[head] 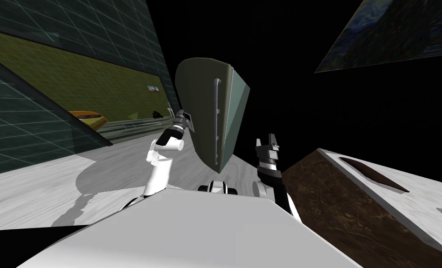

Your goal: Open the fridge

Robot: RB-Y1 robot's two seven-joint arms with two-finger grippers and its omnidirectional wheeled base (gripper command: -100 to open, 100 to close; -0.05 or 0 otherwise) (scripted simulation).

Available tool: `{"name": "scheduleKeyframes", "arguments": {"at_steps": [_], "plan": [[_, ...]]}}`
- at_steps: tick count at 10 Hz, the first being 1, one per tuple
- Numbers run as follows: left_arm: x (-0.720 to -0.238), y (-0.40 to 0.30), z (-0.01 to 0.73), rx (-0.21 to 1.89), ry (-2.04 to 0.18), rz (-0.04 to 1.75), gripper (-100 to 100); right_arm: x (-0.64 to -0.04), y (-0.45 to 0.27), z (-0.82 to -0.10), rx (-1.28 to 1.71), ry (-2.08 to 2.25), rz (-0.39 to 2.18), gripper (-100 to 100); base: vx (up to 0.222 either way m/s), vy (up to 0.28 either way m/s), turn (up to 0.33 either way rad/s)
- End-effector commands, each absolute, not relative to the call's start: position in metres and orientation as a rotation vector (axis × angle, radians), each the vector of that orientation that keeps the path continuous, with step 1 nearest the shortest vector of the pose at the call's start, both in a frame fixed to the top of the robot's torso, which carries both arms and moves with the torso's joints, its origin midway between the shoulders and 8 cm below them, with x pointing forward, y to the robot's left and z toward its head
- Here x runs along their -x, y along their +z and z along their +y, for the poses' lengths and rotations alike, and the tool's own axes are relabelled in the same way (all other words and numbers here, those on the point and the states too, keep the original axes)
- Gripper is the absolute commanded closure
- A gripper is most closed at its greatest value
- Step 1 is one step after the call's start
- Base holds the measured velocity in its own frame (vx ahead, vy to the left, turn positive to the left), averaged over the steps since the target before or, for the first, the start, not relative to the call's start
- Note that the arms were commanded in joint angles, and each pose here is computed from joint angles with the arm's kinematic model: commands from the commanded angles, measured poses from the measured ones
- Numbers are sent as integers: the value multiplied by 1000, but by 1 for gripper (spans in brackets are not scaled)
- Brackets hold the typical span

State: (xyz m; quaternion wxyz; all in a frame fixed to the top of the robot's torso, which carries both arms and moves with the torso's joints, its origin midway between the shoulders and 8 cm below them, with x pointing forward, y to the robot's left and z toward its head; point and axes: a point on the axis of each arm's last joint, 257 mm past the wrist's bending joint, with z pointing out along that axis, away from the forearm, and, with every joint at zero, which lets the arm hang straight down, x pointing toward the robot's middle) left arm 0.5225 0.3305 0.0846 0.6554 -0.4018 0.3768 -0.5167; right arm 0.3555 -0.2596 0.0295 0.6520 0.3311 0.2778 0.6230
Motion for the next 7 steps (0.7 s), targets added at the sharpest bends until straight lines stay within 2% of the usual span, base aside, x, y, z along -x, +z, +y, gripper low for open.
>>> {"name": "scheduleKeyframes", "arguments": {"at_steps": [1, 7], "plan": [[-532, 98, 342, 957, -1168, 838, -100, -355, 29, -260, -752, 1414, 631, 0, 16, -65, 76], [-550, 122, 350, 1044, -1183, 827, -100, -355, 29, -260, -751, 1414, 631, 0, 9, -42, 42]]}}
